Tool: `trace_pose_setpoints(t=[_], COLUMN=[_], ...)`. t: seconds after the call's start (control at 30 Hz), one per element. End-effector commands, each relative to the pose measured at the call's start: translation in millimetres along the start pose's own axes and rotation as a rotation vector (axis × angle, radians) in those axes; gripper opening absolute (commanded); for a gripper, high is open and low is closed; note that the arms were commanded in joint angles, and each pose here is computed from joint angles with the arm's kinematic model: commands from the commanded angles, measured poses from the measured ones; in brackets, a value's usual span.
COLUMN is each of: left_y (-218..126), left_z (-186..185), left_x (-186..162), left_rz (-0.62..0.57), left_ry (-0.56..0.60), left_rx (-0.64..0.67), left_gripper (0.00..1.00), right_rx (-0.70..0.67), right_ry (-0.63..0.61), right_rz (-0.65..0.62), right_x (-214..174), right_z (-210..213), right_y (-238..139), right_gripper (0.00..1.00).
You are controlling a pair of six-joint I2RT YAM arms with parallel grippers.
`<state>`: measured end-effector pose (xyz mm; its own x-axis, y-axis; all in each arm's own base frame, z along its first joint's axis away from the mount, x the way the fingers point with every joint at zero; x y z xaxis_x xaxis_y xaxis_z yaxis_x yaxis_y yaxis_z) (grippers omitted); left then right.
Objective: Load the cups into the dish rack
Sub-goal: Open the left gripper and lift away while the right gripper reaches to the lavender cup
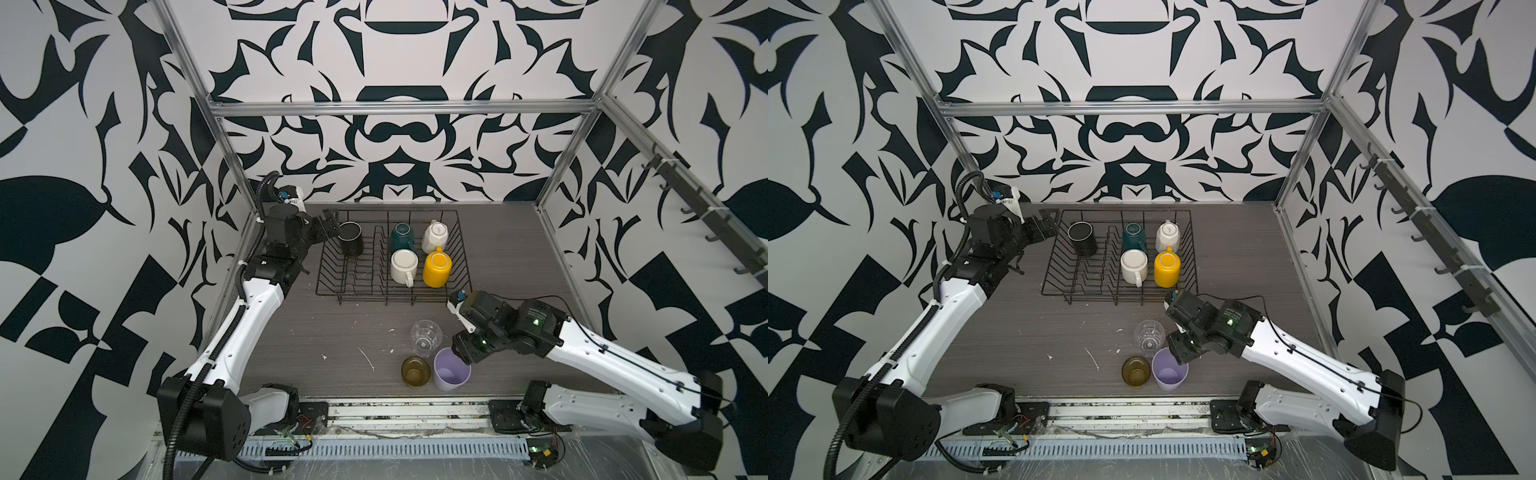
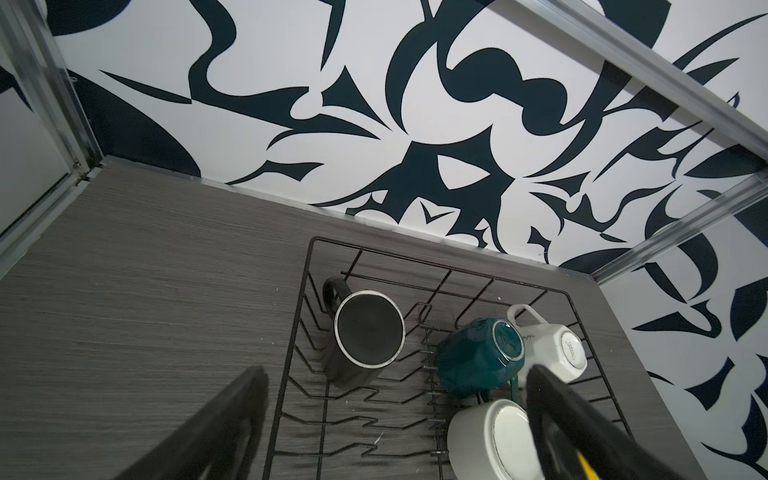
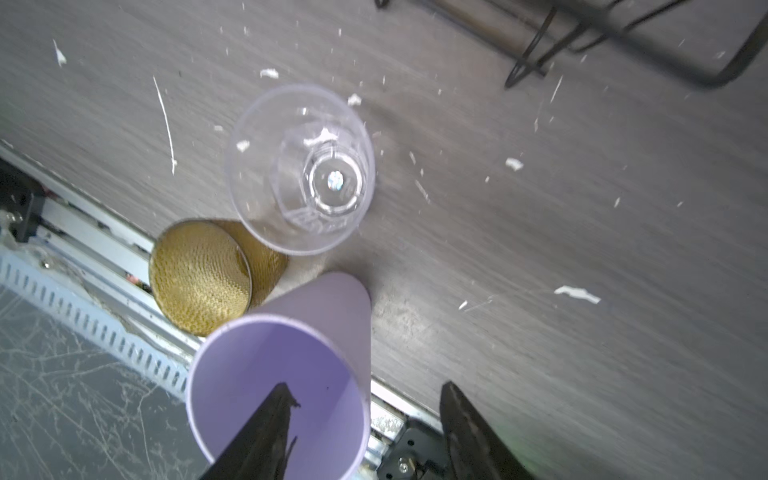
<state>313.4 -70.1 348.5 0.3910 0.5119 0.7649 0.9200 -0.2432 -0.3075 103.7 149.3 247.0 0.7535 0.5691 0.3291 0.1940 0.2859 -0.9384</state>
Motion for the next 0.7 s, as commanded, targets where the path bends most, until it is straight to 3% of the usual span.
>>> trace_pose_setpoints(t=[0.0,0.4,0.67], left_y=[-5,-9,-9], left_z=[-2,-1,2], left_x=[5,4,4], left_rz=[-0.045,-0.053,-0.062], left_ry=[-0.011,-0.019,-0.024], left_rx=[-0.025,-0.029,-0.026], left_gripper=[0.99,0.99,0.99], right_rx=[0.006,-0.081,-0.176], right_ry=[0.049,0.037,0.043], right_rz=[0.024,0.062,0.094], right_x=[-10,-11,-12], right_z=[2,1,-5], right_y=[4,33,31], right_gripper=[0.57,0.31,0.04])
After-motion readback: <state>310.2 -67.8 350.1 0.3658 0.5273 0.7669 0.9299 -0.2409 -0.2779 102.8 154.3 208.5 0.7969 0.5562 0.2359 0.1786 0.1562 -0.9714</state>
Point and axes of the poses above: each gripper's point midway between its finger pads, its own y axis out along the fingers, its own z axis along the line the jaws close on, x = y × z, the point moved 10 cm from there along -y, back along the fingers, and after that the axes turned 12 degrees about -y, right-handed, at the moved point
